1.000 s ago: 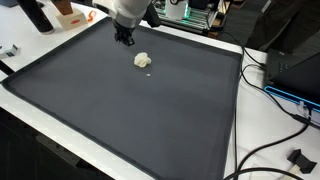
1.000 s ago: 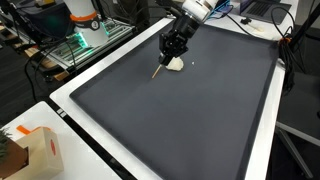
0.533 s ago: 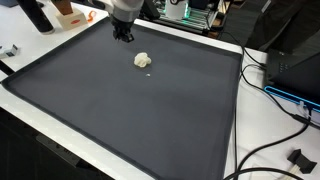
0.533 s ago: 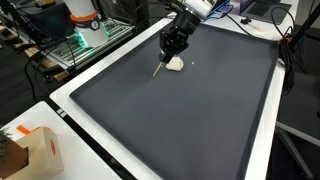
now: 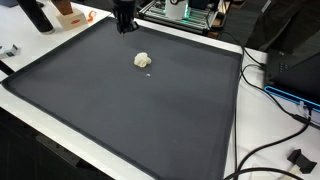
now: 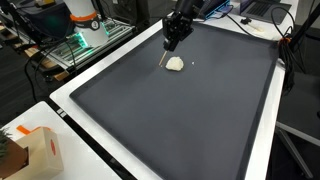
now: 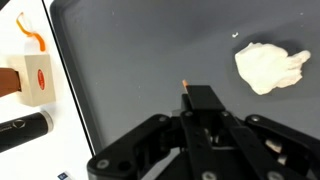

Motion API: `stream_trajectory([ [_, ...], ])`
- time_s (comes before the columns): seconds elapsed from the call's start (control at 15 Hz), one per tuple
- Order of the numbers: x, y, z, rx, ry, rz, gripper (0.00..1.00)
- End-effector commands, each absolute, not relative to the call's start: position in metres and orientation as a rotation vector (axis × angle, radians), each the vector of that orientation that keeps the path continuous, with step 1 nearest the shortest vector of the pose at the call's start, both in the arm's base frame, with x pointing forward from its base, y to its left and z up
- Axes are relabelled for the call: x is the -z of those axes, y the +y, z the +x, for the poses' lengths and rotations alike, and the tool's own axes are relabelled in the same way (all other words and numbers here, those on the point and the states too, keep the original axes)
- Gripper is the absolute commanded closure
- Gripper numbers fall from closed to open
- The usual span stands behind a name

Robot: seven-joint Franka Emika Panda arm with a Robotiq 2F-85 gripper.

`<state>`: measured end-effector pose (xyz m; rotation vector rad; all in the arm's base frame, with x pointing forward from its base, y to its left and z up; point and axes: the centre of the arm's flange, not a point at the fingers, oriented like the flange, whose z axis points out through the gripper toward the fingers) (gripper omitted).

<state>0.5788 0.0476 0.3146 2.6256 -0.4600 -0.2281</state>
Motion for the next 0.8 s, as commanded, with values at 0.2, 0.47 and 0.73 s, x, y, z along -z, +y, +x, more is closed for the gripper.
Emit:
stream_trajectory([
  [0.2, -0.375, 0.052, 0.55, 0.282, -0.358, 2.868, 0.97],
  [0.47, -0.409, 0.055, 0.538, 0.277, -0.274, 3.008, 0.97],
  [0.73, -0.434, 0.057, 0.529, 0.254, -0.206, 3.109, 0.97],
])
